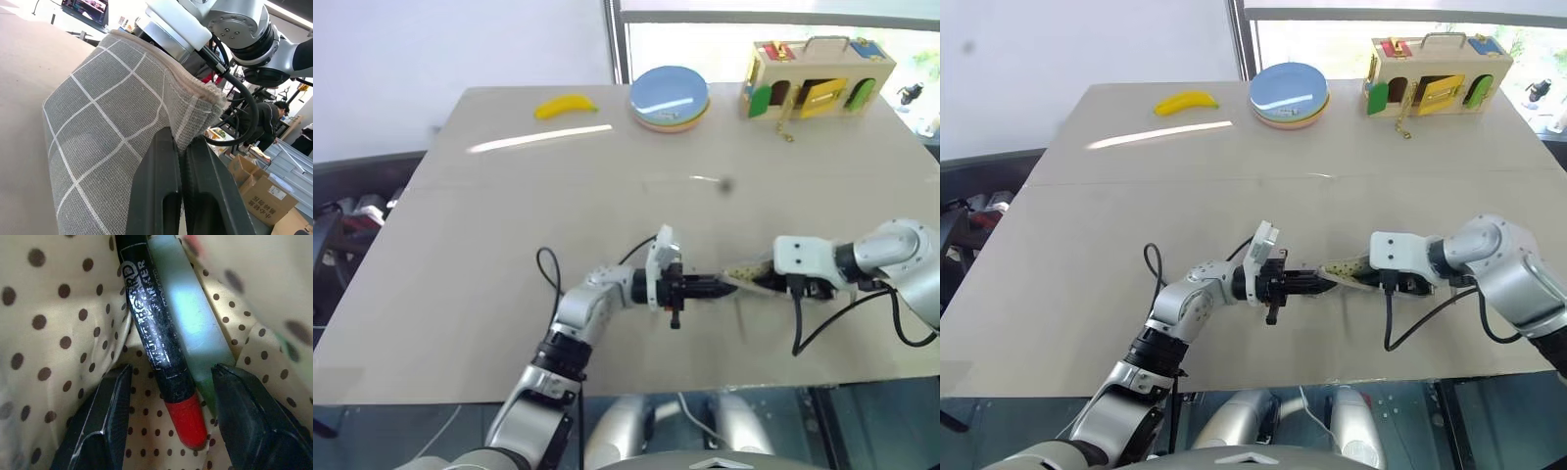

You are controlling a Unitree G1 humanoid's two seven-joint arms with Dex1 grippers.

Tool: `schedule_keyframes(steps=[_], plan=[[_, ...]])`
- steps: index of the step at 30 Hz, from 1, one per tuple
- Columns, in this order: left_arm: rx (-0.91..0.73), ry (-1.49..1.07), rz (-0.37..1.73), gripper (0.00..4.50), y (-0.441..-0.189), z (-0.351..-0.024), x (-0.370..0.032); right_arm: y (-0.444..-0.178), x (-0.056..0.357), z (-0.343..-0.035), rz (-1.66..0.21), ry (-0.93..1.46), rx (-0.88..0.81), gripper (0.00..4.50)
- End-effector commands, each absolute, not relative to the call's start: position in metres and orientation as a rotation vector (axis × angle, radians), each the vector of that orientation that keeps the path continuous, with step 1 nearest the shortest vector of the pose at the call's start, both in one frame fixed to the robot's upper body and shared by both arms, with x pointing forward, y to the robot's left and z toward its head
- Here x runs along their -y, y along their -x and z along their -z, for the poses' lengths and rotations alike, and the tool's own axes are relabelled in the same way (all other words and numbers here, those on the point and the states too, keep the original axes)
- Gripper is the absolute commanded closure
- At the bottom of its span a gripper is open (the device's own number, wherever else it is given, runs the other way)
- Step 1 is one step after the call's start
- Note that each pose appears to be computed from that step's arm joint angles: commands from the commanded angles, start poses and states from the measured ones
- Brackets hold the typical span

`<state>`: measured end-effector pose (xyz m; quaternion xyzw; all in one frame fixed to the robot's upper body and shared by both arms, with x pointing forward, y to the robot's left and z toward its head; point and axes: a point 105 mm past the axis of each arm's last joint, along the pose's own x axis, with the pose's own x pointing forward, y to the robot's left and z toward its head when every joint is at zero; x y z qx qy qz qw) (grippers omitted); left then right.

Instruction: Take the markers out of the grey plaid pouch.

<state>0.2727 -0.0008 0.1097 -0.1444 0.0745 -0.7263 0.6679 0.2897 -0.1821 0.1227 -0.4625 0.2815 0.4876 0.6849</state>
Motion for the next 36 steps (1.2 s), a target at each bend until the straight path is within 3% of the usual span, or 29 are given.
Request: schedule_keyframes(steps=[1,5,6,13,22,28,36], plan=[[-0.139,0.329,1.675,4.50,-0.268,-0.115,0.002,-0.295,0.190,-0.113,-1.066,1.047,-0.650,2.41],[-0.142,0.326,1.679,4.50,-0.267,-0.115,0.002,-0.298,0.191,-0.117,-1.056,1.048,-0.631,4.03],[-0.143,0.326,1.680,4.50,-0.266,-0.114,0.002,-0.299,0.191,-0.117,-1.054,1.048,-0.628,4.26],[-0.148,0.321,1.680,4.50,-0.264,-0.112,0.002,-0.295,0.189,-0.135,-1.041,1.003,-0.582,4.27],[-0.145,0.301,1.660,4.50,-0.266,-0.110,-0.002,-0.274,0.186,-0.189,-1.042,0.969,-0.513,4.27],[-0.128,0.291,1.636,4.50,-0.270,-0.110,-0.001,-0.259,0.176,-0.196,-1.093,0.920,-0.505,4.27],[-0.058,0.286,1.567,4.50,-0.287,-0.120,0.001,-0.242,0.167,-0.179,-1.174,0.836,-0.561,4.27]])
